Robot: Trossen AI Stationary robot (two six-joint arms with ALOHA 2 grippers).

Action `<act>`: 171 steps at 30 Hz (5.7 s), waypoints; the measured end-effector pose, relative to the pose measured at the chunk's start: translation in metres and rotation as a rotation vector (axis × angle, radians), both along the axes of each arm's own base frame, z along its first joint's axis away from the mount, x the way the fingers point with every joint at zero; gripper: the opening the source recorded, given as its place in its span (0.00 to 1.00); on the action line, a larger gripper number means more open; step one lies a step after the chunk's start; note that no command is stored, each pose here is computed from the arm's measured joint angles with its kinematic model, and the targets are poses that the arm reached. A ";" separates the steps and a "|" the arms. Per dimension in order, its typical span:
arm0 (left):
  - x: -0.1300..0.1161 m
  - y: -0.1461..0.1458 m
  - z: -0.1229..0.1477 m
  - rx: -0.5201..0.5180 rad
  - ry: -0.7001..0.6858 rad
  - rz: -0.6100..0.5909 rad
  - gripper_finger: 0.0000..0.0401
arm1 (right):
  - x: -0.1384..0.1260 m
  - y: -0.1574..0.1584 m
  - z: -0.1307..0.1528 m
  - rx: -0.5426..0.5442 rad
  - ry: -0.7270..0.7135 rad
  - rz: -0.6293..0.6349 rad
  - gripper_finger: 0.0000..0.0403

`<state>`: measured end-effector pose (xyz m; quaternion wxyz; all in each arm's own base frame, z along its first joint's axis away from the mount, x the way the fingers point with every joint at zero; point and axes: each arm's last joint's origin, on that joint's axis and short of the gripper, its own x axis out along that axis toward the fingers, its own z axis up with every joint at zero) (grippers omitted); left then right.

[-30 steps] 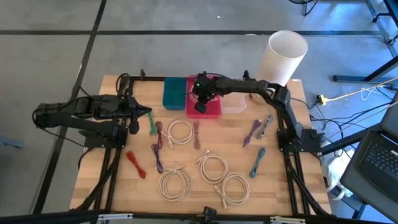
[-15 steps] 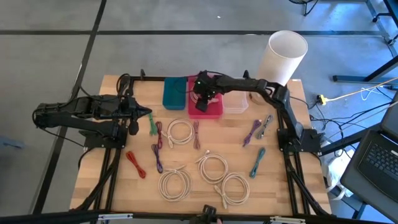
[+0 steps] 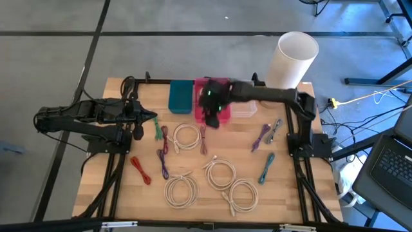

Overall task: Pick & Place USB Port
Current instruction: Put the light brown HDMI cable into the pink bin

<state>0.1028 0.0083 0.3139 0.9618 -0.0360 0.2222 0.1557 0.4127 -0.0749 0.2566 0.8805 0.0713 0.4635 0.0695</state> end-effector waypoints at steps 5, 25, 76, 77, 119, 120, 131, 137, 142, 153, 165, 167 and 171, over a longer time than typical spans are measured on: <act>0.000 0.000 0.000 0.002 -0.002 0.004 0.01 | 0.009 0.061 -0.007 -0.067 0.018 0.136 0.41; 0.000 0.000 0.001 -0.007 -0.013 0.010 0.01 | 0.049 0.090 -0.077 -0.035 -0.022 0.199 0.40; 0.001 -0.001 0.000 -0.017 -0.002 -0.050 0.01 | 0.103 0.097 -0.122 -0.276 0.268 0.243 0.40; 0.000 -0.001 0.000 -0.017 -0.001 -0.050 0.01 | 0.104 0.097 -0.124 -0.272 0.270 0.245 0.40; -0.004 -0.001 -0.007 -0.024 0.080 -0.043 0.01 | 0.008 -0.076 0.000 -0.314 0.421 -0.297 0.04; -0.004 -0.001 -0.007 -0.024 0.080 -0.043 0.01 | 0.010 -0.078 -0.007 -0.295 0.396 -0.294 0.04; -0.004 -0.002 -0.007 -0.019 0.082 -0.054 0.01 | 0.018 -0.084 -0.054 -0.225 0.267 -0.260 0.04; -0.003 -0.002 -0.006 -0.021 0.077 -0.053 0.01 | 0.007 -0.095 -0.081 -0.211 0.298 -0.288 0.04; -0.003 -0.002 -0.006 -0.023 0.066 -0.052 0.01 | 0.001 -0.101 -0.092 -0.189 0.300 -0.298 0.05; -0.003 -0.002 -0.006 -0.058 0.055 -0.032 0.01 | 0.013 -0.104 -0.068 -0.200 0.215 -0.299 0.50; -0.003 -0.002 -0.006 -0.059 0.058 -0.032 0.01 | -0.001 0.001 0.008 -0.130 0.431 -0.117 0.46; -0.003 -0.002 -0.006 -0.057 0.059 -0.033 0.01 | -0.012 0.037 0.008 -0.084 0.483 -0.072 0.44; -0.003 -0.002 -0.006 -0.041 0.064 -0.041 0.01 | -0.042 0.108 0.007 -0.056 0.508 -0.061 0.40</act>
